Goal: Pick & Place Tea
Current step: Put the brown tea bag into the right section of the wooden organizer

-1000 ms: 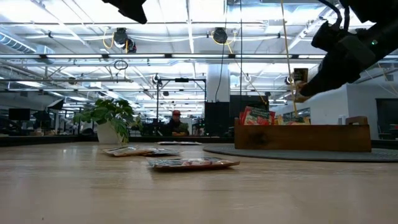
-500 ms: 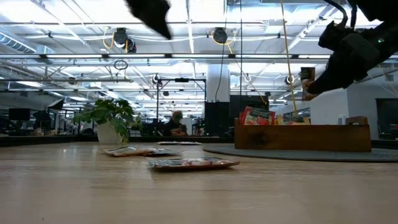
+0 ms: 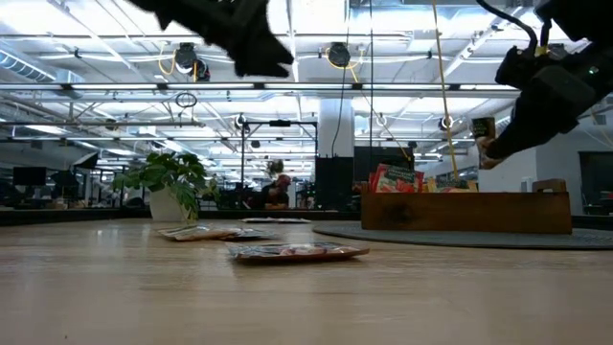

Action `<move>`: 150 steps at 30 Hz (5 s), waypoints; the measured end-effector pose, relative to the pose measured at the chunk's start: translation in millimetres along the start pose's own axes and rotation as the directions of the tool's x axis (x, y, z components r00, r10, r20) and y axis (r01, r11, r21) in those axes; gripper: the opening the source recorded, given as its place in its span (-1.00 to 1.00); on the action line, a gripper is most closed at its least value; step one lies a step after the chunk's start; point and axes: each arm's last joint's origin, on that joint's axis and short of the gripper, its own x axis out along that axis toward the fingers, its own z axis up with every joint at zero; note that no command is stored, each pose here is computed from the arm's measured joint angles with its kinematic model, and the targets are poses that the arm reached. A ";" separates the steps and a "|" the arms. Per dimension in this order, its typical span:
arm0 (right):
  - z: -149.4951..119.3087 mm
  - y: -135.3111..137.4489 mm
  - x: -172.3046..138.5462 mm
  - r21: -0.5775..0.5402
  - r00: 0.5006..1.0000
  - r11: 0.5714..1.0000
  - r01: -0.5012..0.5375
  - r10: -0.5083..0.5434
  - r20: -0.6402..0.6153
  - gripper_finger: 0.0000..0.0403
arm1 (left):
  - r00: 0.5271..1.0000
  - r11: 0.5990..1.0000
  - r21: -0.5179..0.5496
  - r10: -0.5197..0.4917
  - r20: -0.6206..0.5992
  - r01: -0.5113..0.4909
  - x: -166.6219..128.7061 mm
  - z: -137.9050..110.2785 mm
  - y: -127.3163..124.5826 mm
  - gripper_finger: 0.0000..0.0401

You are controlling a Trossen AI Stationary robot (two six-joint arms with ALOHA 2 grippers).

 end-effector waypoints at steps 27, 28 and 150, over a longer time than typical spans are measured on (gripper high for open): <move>-38.1 -9.7 19.2 0.222 0.995 0.973 0.072 -0.053 -0.090 -0.84 | 0.960 0.992 -0.115 0.073 0.269 -0.044 -45.4 -50.1 17.0 0.35; -38.1 -9.7 19.3 0.230 0.995 0.970 0.072 -0.052 -0.089 -0.83 | 0.961 0.992 -0.115 0.073 0.268 -0.044 -45.4 -50.2 17.0 0.35; -25.2 -15.0 2.1 0.204 0.983 0.964 0.172 -0.155 -0.095 -1.00 | 0.960 0.992 -0.115 0.074 0.269 -0.045 -45.3 -49.9 17.0 0.35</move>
